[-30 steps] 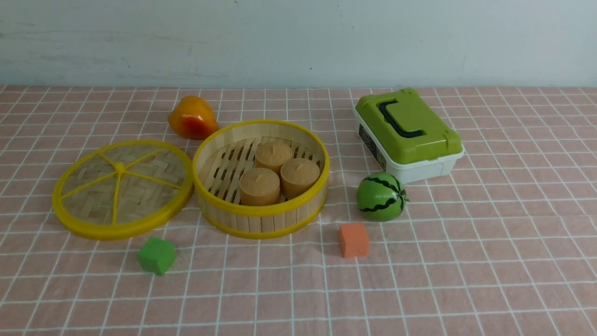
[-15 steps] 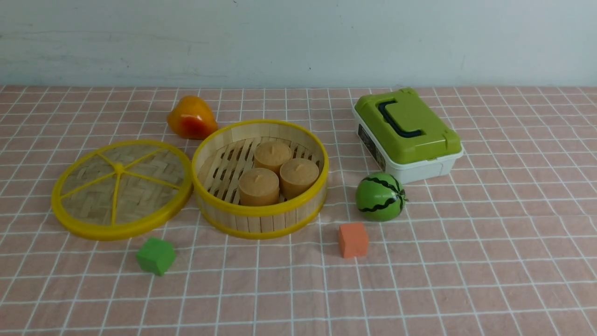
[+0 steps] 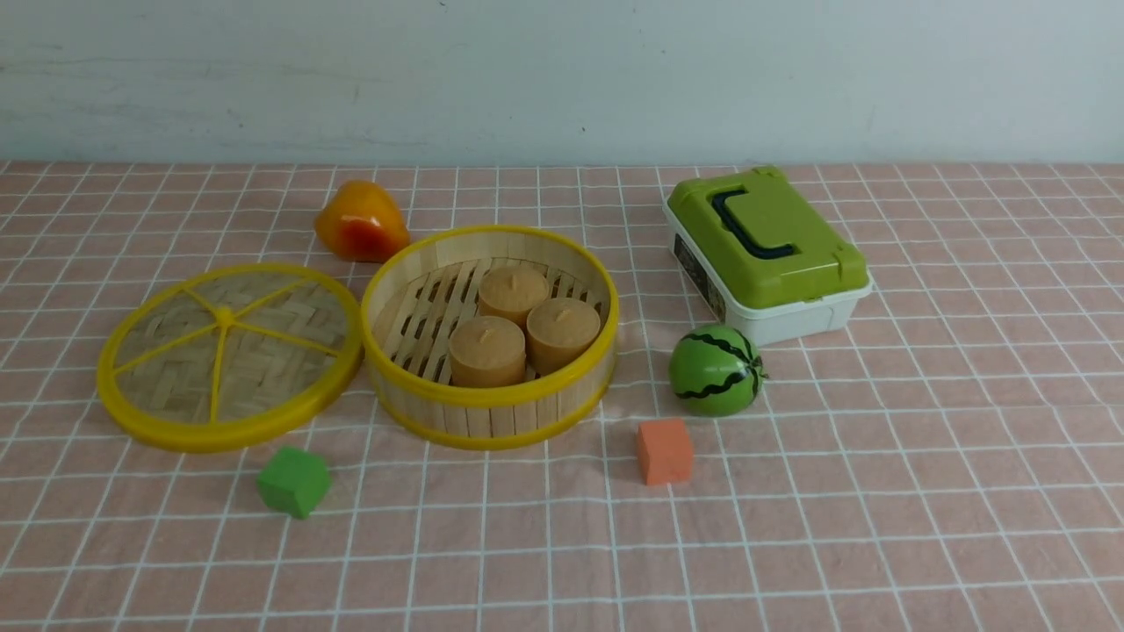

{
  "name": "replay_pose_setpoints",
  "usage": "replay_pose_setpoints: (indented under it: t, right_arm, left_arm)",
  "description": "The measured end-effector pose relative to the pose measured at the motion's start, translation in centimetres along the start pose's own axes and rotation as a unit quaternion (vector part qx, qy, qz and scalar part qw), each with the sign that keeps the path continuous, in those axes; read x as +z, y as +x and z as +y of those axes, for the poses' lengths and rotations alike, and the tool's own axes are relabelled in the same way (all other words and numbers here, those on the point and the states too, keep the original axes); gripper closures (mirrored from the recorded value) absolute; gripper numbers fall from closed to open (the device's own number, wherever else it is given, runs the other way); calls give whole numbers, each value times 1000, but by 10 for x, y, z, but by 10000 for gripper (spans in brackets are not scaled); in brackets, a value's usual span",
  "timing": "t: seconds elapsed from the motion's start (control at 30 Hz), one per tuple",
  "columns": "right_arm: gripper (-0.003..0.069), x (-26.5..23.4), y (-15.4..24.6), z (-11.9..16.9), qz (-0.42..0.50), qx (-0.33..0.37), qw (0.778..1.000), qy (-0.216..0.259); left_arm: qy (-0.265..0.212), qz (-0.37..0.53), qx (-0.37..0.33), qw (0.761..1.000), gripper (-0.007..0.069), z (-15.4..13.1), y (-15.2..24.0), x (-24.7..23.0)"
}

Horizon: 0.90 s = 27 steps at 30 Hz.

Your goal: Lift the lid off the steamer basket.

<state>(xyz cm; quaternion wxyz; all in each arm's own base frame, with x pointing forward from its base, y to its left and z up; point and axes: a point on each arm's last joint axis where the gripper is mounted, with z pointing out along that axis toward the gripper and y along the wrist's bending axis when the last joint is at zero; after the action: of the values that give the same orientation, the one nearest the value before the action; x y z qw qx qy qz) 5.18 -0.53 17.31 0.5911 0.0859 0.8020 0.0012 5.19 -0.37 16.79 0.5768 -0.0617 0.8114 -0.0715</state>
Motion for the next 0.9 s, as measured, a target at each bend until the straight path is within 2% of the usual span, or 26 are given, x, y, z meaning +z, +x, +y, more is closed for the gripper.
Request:
replay_pose_setpoints:
  t: [0.9]
  right_arm:
    - [418, 0, 0, 0, 0, 0, 1000, 0]
  left_arm:
    - [-1, 0, 0, 1000, 620, 0, 0, 0]
